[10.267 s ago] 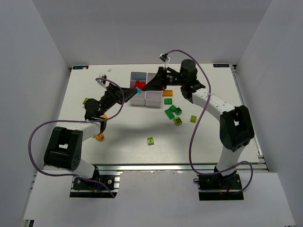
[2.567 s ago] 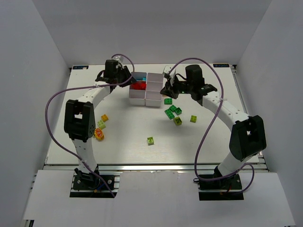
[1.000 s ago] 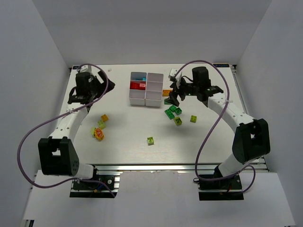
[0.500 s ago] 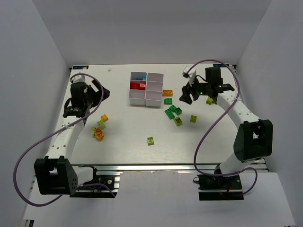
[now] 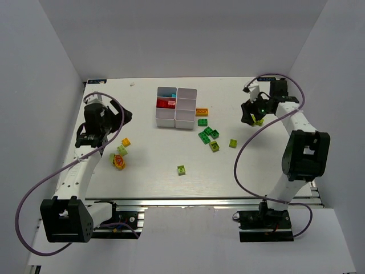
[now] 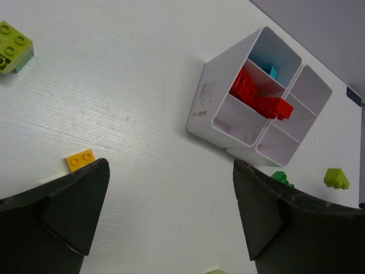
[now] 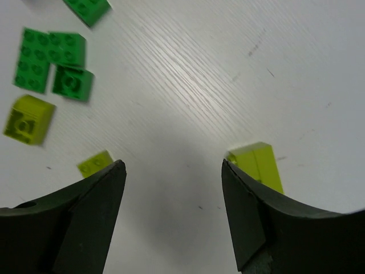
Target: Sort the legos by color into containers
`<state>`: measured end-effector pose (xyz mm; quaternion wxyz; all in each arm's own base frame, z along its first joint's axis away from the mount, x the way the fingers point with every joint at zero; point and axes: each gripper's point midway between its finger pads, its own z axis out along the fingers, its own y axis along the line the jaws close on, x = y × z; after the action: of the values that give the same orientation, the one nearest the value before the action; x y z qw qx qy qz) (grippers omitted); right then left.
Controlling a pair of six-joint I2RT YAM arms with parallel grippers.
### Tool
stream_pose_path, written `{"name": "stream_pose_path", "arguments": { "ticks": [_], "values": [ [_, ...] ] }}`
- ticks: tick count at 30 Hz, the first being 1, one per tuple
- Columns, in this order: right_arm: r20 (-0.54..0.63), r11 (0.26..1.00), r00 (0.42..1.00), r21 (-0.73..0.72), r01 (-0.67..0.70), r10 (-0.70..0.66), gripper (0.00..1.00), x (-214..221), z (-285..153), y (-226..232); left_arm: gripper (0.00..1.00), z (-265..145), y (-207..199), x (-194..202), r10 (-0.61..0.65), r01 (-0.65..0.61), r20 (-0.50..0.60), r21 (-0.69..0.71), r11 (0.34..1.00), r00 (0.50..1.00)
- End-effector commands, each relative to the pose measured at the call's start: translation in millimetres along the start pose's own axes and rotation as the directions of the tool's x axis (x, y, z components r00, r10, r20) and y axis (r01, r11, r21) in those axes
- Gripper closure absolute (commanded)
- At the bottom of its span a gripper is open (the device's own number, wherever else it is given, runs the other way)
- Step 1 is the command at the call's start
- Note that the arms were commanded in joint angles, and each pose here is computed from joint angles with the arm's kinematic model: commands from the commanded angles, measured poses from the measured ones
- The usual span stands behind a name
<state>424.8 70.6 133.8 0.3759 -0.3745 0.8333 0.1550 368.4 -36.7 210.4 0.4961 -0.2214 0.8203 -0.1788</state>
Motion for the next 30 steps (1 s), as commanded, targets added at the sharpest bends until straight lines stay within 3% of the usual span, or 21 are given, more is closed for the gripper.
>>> {"name": "stream_pose_path", "arguments": {
  "ticks": [1, 6, 14, 30],
  "values": [
    [-0.087, 0.998, 0.994, -0.007, 0.070, -0.070, 0.28, 22.2, -9.6, -28.7, 0.02, -7.6, -3.3, -0.5, 0.002, -0.002, 0.014, 0.029, 1.000, 1.000],
    [-0.163, 0.993, 0.980, -0.051, 0.105, -0.112, 0.38, 46.9, -9.7, -49.7, 0.02, -5.9, -2.1, 6.8, -0.010, 0.010, 0.000, 0.038, 0.999, 1.000],
    [-0.261, 0.991, 0.956, -0.016, 0.134, -0.134, 0.38, 81.8, -1.5, -82.0, 0.02, -4.0, -1.9, 9.4, -0.012, 0.012, -0.007, 0.043, 0.999, 1.000],
    [-0.293, 0.988, 0.945, 0.010, 0.154, -0.144, 0.38, 97.1, 18.3, -114.7, 0.02, -2.2, -5.8, 10.2, -0.018, 0.020, -0.027, 0.056, 0.998, 0.999]
  ]
}}
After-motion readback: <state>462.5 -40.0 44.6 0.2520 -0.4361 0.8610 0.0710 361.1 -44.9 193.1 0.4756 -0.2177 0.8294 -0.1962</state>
